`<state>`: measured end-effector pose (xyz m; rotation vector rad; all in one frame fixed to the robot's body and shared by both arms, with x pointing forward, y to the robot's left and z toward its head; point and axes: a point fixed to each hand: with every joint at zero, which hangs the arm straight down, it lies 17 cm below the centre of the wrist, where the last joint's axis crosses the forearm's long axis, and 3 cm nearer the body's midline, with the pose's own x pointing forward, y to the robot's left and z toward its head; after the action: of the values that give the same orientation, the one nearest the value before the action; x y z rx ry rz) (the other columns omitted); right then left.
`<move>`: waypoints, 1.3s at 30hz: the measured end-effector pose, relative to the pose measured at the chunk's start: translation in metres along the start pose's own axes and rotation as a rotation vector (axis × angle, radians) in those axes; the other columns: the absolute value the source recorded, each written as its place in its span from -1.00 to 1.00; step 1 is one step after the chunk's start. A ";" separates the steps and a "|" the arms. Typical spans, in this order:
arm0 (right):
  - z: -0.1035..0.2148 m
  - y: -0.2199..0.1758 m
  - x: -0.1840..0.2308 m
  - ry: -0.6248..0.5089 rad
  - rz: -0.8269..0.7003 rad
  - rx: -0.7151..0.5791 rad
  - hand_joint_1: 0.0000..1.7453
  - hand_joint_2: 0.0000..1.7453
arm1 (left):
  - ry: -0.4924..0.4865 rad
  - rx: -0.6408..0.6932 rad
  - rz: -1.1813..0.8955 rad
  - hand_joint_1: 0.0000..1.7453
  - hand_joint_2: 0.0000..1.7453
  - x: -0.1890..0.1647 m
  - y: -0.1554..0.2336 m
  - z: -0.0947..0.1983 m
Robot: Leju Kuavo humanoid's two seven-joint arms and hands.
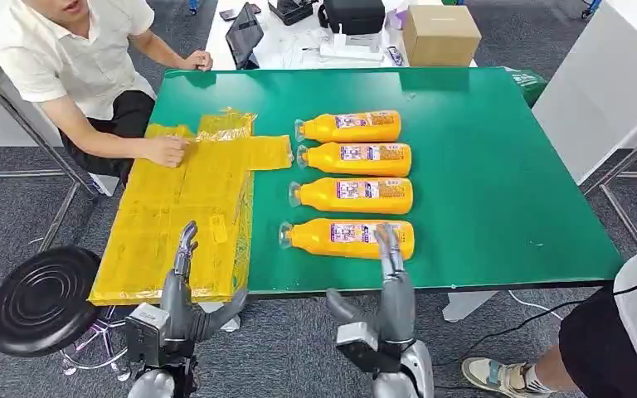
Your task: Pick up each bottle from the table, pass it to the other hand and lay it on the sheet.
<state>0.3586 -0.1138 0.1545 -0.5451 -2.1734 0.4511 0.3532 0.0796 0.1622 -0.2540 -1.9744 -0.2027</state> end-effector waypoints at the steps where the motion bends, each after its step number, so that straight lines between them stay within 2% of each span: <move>1: 0.000 -0.001 -0.003 0.006 0.006 -0.001 -1.00 1.00 | 0.001 0.000 0.000 -1.00 1.00 -0.001 0.000 0.000; 19: 0.004 -0.003 -0.021 0.043 0.037 0.004 -1.00 1.00 | 0.014 -0.004 -0.001 -1.00 1.00 -0.007 -0.002 -0.001; 24: 0.003 0.006 -0.029 0.012 0.224 0.093 -1.00 1.00 | 0.009 -0.010 -0.005 -1.00 1.00 -0.006 -0.004 -0.001; 27: 0.000 0.001 -0.052 0.042 0.338 0.124 -1.00 1.00 | 0.009 -0.012 -0.001 -1.00 1.00 -0.006 -0.006 -0.002; 31: -0.001 -0.006 -0.080 0.100 0.410 0.140 -1.00 1.00 | 0.013 -0.020 0.008 -1.00 1.00 -0.007 -0.010 -0.001; 35: -0.016 -0.001 -0.133 0.254 0.446 0.174 -1.00 1.00 | 0.012 -0.060 0.058 -1.00 1.00 -0.005 -0.023 -0.006; 39: -0.034 0.007 -0.164 0.333 0.479 0.249 -1.00 1.00 | 0.021 -0.077 0.087 -1.00 1.00 -0.004 -0.031 -0.011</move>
<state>0.4794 -0.1895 0.0658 -0.9317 -1.6323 0.8124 0.3561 0.0467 0.1617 -0.3852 -1.9331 -0.2242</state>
